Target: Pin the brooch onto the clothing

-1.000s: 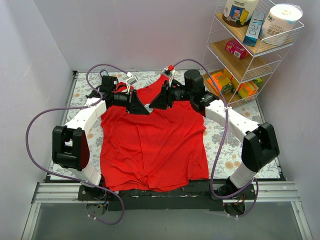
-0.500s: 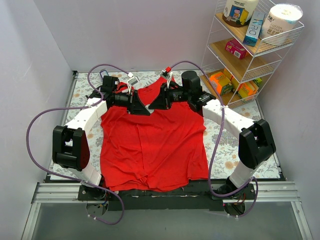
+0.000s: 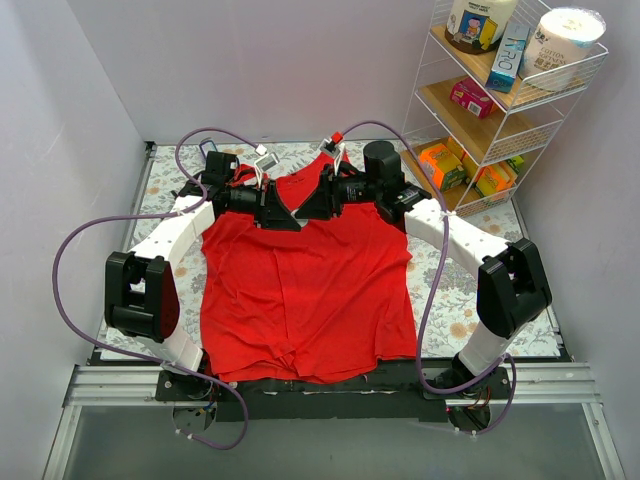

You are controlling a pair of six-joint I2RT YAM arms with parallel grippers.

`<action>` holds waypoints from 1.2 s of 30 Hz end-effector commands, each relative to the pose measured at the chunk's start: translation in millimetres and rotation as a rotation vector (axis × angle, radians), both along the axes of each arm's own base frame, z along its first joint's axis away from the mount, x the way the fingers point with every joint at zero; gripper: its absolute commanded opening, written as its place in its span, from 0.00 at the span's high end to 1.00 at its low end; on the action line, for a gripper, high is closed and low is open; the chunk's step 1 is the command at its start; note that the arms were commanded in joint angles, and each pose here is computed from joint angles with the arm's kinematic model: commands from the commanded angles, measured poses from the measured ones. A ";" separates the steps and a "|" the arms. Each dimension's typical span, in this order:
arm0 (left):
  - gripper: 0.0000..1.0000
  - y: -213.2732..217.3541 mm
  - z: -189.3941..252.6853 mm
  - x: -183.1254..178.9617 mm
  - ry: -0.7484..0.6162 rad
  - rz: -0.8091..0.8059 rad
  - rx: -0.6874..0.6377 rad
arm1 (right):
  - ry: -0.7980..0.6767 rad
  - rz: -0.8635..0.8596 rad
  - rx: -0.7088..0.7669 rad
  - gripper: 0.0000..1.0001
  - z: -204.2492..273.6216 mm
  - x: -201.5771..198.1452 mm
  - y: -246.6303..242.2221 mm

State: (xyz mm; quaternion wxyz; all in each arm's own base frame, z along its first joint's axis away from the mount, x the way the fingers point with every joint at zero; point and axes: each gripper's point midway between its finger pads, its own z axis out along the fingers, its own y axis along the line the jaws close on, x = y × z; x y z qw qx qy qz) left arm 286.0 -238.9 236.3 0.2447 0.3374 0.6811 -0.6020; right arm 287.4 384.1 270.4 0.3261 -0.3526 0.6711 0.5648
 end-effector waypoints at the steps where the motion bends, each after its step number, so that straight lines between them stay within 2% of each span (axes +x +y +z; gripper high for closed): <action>1: 1.00 -0.6 30.4 -9.9 -0.097 -0.017 -0.030 | -0.072 0.016 0.069 0.61 30.2 -0.5 3.3; 5: 1.00 -0.5 30.0 -9.5 -0.098 -0.014 -0.027 | -0.072 0.007 0.072 0.64 30.4 1.2 3.1; 11: 1.00 -0.7 31.0 -10.1 -0.105 -0.013 -0.026 | -0.065 0.007 0.070 0.79 27.6 2.7 3.6; 16: 1.00 -0.5 33.3 -9.9 -0.118 -0.010 -0.024 | -0.058 0.004 0.061 0.97 22.9 2.9 2.6; 20: 0.99 -0.3 37.4 -8.1 -0.141 0.008 -0.020 | -0.064 -0.011 0.067 0.99 24.4 2.3 -0.1; 22: 0.74 -0.7 40.6 -5.5 -0.157 0.022 -0.022 | -0.060 -0.034 0.085 0.99 26.7 3.1 -3.0; 24: 0.57 -0.6 42.1 -7.6 -0.159 0.022 -0.030 | -0.087 -0.052 0.123 0.99 40.7 2.5 -7.3; 25: 0.44 -1.0 43.8 -6.8 -0.169 0.023 -0.035 | -0.087 -0.077 0.128 0.99 40.6 5.2 -10.1; 28: 0.22 -1.4 45.3 -7.7 -0.175 0.019 -0.047 | -0.111 -0.111 0.183 0.99 61.5 2.0 -17.7; 31: 0.17 -1.6 48.6 -8.9 -0.185 0.014 -0.057 | -0.126 -0.135 0.228 0.99 77.6 0.2 -22.3; 33: 0.18 -1.8 46.6 -9.9 -0.171 0.020 -0.062 | -0.121 -0.148 0.249 0.99 82.0 -1.0 -24.7; 34: 0.19 -2.5 52.3 -8.1 -0.215 0.021 -0.079 | -0.128 -0.159 0.263 0.99 87.4 -2.2 -27.4; 36: 0.23 -3.1 55.9 -9.2 -0.188 0.033 -0.091 | -0.127 -0.168 0.283 0.99 90.8 -3.6 -29.1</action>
